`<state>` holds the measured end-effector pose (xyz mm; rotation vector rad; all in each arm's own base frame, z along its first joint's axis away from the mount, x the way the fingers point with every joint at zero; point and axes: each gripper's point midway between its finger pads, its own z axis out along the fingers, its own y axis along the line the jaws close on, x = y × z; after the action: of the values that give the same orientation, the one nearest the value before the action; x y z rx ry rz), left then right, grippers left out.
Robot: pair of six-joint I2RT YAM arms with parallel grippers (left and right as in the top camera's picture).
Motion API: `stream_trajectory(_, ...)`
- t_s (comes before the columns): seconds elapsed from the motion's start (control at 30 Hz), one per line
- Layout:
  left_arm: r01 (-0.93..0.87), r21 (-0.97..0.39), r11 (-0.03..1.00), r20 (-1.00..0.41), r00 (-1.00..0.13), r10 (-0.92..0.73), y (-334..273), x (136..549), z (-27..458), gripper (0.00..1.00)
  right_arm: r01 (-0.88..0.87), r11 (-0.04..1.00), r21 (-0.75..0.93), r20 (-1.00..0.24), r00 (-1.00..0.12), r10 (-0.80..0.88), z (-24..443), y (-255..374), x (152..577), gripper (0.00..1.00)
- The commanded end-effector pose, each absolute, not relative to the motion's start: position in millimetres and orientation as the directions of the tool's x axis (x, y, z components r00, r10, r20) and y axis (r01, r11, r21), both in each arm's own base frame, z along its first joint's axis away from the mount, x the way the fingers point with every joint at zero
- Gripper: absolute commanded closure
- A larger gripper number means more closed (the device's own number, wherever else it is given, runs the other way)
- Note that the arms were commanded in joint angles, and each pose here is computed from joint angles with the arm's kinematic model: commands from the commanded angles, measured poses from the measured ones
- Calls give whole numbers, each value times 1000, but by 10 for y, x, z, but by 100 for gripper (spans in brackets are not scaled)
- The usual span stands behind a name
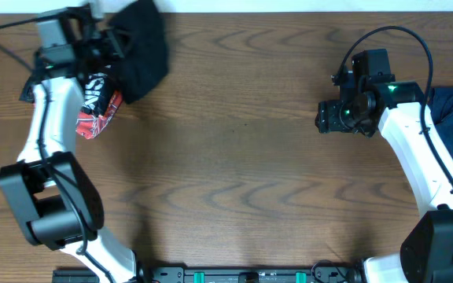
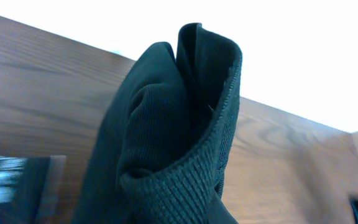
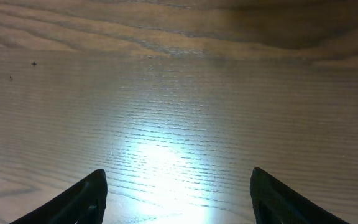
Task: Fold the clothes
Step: 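Carry the black shirt left and place it on the red printed shirt, then press and adjust the black shirt on the stack with the left gripper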
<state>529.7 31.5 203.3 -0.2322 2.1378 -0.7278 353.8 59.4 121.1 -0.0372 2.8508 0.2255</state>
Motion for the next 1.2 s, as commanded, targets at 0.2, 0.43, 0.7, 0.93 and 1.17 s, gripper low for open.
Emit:
stream_trajectory(0.2,37,-501,865,-782,-446,-435,1193,5317,2504,94,-31,992,126,-292,-957,8,1244,518,3557,29)
stream_trajectory(0.43,-194,-439,877,-787,-389,-480,1847,5237,2324,94,-30,992,126,-291,-957,8,1243,518,3555,29)
stream_trajectory(0.7,-414,-363,835,-772,-368,-518,2375,5052,2048,94,-29,992,126,-285,-959,8,1239,517,3540,29)
stream_trajectory(0.93,-490,-358,795,-698,-425,-576,2512,4884,1678,19,-29,992,125,-281,-960,7,1236,515,3532,29)
stream_trajectory(1.17,-593,-351,725,-750,-285,-597,2962,4606,2075,2,-30,992,125,-282,-960,6,1236,515,3532,28)
